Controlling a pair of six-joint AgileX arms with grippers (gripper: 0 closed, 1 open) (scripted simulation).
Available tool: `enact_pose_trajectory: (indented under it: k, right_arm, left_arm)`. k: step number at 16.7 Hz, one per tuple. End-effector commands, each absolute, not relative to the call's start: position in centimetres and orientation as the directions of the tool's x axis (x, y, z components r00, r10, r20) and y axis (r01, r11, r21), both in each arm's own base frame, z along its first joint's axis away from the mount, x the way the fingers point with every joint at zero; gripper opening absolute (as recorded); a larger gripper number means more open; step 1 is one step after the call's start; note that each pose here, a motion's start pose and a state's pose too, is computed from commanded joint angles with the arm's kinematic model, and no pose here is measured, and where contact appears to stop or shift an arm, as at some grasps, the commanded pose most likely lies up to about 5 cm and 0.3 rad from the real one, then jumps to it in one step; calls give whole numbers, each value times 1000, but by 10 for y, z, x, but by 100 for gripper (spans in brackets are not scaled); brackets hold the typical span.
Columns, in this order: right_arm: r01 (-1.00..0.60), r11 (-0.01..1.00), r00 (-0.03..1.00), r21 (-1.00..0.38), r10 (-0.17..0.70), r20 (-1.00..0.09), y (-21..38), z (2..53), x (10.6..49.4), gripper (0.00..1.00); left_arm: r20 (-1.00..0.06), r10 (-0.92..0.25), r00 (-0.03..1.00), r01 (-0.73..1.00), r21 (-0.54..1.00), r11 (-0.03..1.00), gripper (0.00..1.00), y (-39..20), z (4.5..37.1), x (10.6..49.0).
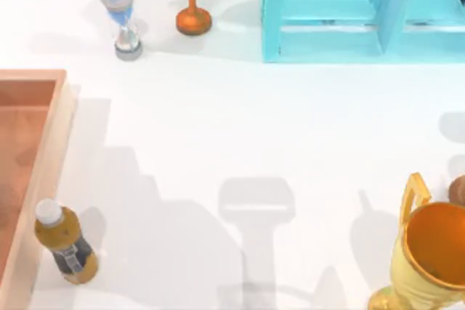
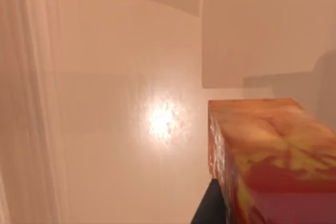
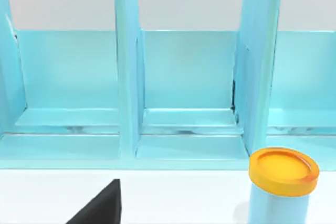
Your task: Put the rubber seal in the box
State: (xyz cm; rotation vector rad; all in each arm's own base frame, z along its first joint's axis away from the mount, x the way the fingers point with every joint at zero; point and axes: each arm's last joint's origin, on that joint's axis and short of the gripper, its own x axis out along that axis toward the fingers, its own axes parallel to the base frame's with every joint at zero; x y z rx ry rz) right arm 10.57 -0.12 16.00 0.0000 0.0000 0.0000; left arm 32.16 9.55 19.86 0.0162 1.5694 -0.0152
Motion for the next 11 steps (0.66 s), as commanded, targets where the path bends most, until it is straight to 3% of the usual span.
enact_pose_trajectory:
  k: [5, 11]
  right_arm:
    - [0, 1000, 1000, 0, 0, 0, -1, 160, 106, 100]
    - [0, 1000, 1000, 0, 0, 0, -1, 160, 106, 100]
  left_arm:
    - [-1000, 1, 1, 20, 1, 1000, 98, 95, 199, 322]
    - [-1000, 1, 1, 20, 1, 1000, 100, 95, 199, 322]
